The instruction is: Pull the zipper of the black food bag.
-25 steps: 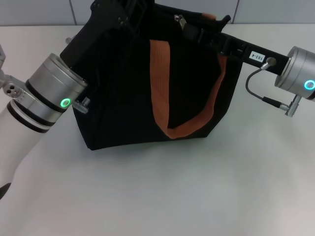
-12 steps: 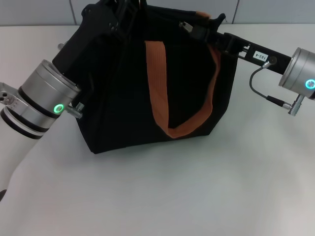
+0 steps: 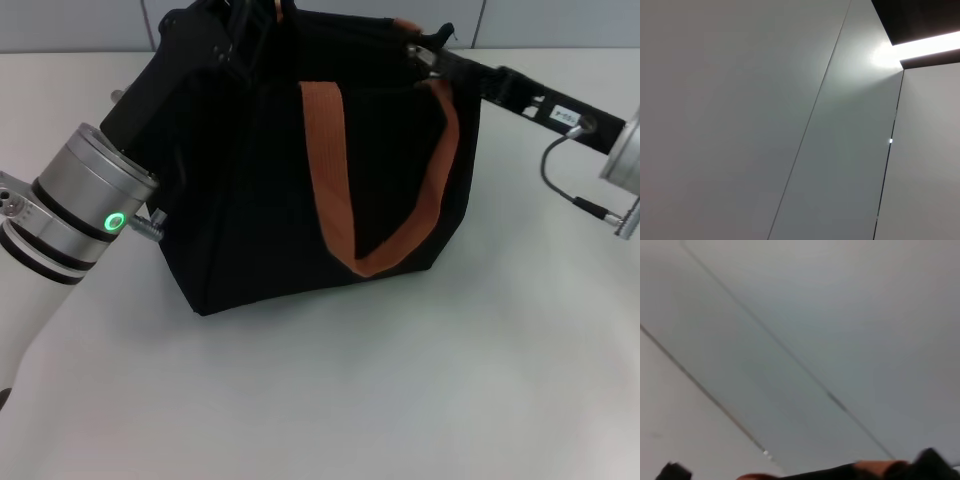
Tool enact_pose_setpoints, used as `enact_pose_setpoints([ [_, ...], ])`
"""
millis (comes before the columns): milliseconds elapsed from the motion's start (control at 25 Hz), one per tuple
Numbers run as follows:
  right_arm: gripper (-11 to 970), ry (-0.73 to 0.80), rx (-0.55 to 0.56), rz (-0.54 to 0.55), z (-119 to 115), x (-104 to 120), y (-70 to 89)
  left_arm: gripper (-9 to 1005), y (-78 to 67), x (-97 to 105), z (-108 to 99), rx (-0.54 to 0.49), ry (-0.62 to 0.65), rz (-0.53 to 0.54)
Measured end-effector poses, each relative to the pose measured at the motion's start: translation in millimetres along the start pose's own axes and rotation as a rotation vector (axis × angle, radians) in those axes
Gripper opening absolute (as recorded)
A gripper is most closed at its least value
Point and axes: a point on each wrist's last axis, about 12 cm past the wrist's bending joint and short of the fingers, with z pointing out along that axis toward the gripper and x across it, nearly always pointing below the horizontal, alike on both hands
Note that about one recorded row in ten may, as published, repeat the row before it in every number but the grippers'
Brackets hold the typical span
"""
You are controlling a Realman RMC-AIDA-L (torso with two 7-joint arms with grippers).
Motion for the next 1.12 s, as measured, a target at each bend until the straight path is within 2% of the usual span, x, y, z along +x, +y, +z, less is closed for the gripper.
enact_pose_setpoints([
  [320,0,-0.081,0.068,0.025,-25.5,-1.3,-11.3,210,1.3,-1.6,0.4,-0.008,-0.011,0.004],
  [560,0,-0.186,0.085,0.000,-47.3,4.6,-13.0,211,12.4,-7.7,0.3,-0.059,-0.020,0.041],
  [760,53,-0.199,0.037,-0.095,-53.5,13.8,-6.0,212,33.8,-11.9,-0.4,-0.150,0.047,0.093],
  [960,105,-0.207,-0.023,-0.208,-55.3,26.7,2.3,213,38.9,-12.4,-4.8,-0.166,0.082,0.128],
  [1120,191,-0.220,-0.061,-0.257,-56.7,35.2,7.9,214,36.9,-21.7,-23.2,-0.159,0.034,0.145],
])
